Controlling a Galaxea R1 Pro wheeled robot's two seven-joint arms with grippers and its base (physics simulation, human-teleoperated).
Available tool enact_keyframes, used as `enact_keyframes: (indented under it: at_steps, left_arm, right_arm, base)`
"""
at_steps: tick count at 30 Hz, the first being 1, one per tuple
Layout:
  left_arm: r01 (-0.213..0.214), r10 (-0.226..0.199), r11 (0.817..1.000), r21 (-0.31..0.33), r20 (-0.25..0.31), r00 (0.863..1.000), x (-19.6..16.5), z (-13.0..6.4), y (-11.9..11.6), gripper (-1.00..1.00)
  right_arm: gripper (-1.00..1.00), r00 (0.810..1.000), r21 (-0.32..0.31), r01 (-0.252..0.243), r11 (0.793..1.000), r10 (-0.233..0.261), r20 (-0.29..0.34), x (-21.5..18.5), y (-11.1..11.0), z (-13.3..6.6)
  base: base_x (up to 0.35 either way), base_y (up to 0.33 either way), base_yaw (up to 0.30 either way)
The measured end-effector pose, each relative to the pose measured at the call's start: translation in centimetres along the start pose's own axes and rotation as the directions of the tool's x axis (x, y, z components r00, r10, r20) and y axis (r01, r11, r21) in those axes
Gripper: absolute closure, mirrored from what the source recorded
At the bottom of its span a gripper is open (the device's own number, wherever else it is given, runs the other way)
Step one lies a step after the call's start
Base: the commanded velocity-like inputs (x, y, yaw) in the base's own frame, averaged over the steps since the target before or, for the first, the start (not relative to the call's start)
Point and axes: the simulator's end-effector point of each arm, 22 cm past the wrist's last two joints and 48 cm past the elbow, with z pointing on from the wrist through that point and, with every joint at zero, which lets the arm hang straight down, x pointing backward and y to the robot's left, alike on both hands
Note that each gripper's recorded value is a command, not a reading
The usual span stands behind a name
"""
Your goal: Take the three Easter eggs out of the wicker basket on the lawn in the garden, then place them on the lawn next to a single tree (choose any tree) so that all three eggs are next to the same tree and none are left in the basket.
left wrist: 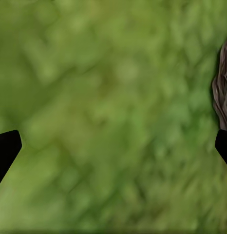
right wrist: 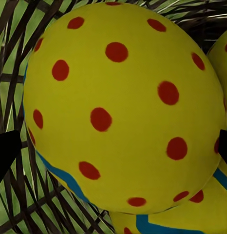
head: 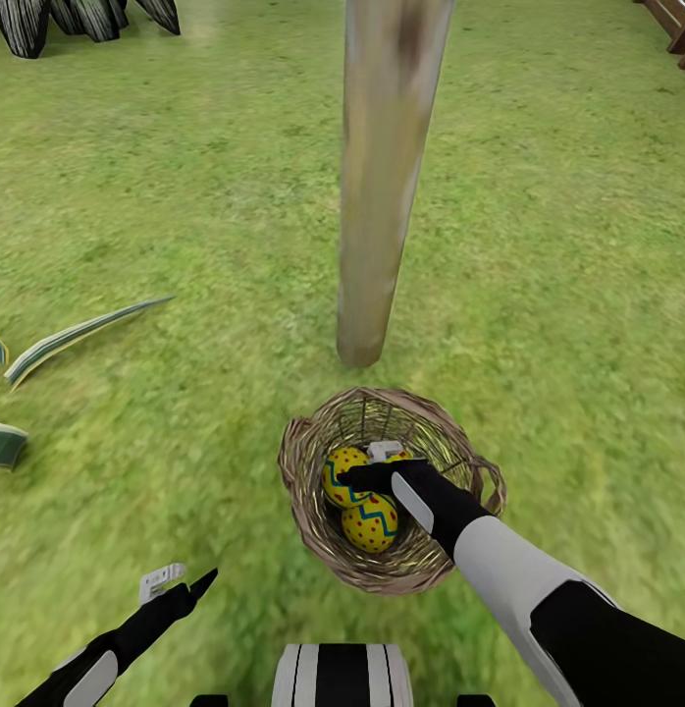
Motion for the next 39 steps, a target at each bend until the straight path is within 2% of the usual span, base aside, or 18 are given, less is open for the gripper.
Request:
enact_keyframes:
  at_steps: [1,2,32,39]
  left_arm:
    - [0.000,0.000,1.000,0.000,0.000,1.000,0.0,0.0,0.0,-1.00]
    - [0.000,0.000,1.000,0.000,0.000,1.000,0.0,0.0,0.0,-1.00]
    - [0.002,-0.002,1.000,0.000,-0.001,1.000,-0.1,-0.2,-0.1,-1.00]
    - [0.002,-0.002,1.000,0.000,-0.002,1.000,-0.7,-1.0,-0.7,-1.00]
  right_arm:
    - [-1.00,1.000,0.000,0.000,1.000,0.000,0.000,0.0,0.0,0.0]
    - [1.00,1.000,0.000,0.000,1.000,0.000,0.000,0.0,0.0,0.0]
    - [1.00,1.000,0.000,0.000,1.000,0.000,0.001,-0.1,0.1,-0.2]
    - [1.00,1.000,0.000,0.000,1.000,0.000,0.001,-0.6,0.4,-1.1]
  base:
    - [0.000,0.000,0.000]
    - [0.000,0.000,0.000]
    - [0.000,0.000,0.000]
    - [0.000,0.000,0.000]
